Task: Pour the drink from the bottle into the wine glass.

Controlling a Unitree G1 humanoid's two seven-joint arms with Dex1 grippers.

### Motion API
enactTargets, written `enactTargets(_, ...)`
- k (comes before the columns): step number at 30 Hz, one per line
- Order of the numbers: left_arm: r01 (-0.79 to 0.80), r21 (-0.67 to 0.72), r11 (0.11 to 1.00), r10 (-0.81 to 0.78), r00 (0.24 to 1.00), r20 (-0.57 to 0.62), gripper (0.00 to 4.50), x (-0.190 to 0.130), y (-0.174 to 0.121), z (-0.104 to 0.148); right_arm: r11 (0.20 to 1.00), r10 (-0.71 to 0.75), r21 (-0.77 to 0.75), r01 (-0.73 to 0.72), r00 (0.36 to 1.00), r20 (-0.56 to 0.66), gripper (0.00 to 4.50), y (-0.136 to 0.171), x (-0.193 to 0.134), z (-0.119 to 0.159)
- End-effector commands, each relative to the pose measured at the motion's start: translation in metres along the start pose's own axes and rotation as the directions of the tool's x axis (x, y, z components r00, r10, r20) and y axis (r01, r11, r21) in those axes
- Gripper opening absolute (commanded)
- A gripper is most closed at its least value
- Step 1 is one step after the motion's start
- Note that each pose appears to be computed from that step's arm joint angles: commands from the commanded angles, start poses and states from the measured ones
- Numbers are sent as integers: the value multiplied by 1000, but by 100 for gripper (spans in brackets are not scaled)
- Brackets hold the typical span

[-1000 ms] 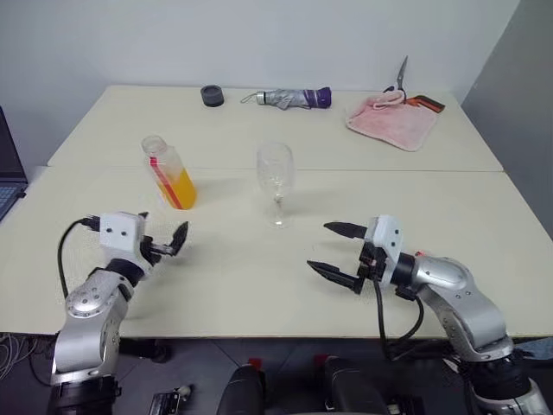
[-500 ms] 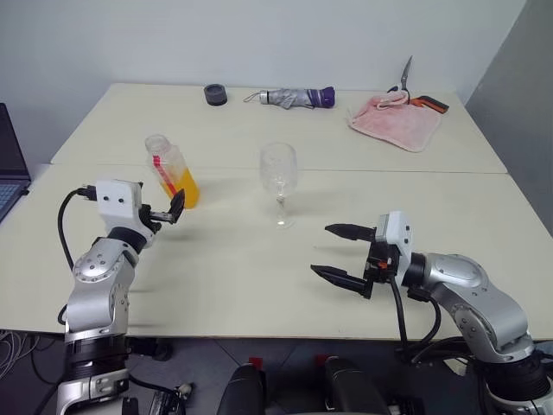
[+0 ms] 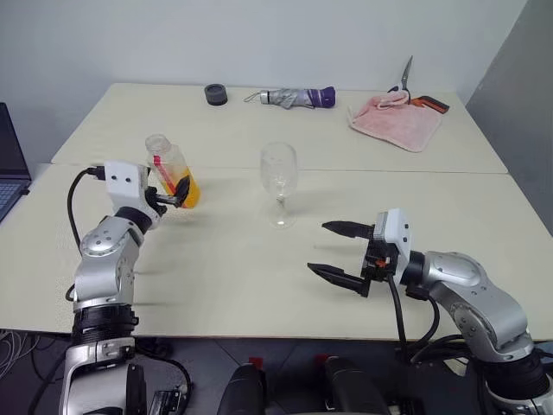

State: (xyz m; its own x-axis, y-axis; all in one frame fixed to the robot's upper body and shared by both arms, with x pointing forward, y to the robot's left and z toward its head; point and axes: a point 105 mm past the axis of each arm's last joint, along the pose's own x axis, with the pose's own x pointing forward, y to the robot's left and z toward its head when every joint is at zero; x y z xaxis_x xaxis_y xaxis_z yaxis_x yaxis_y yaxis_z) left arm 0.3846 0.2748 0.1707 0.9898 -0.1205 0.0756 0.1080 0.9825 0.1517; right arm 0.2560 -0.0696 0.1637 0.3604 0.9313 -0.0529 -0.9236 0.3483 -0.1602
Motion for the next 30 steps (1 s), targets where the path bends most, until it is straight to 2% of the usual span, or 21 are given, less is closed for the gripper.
enactTargets(1,-8,33,999,6,998,57,450,6,7,19,999,16,-44,-15,999,29,443,3,2,14)
enactTargets(12,9,-11,1000,-8,998,56,450,23,8,19,998,22,-53,-20,999,39,443,4,6,18)
enactTargets(13,9,-12,1000,-9,998,57,411,24,8,19,998,22,-54,-20,999,42,450,4,6,19)
enactTargets(14,11,-13,1000,-10,998,57,397,24,8,19,998,22,-56,-19,999,45,450,4,6,20)
enactTargets(21,19,-20,1000,-18,998,60,186,25,9,17,998,21,-63,-18,998,61,450,4,8,24)
enactTargets(27,50,-6,999,-49,994,96,174,27,1,28,997,12,-79,-6,997,75,450,2,8,29)
enactTargets(30,130,91,987,-141,982,126,174,31,-22,46,996,-14,-88,22,996,90,450,-1,5,35)
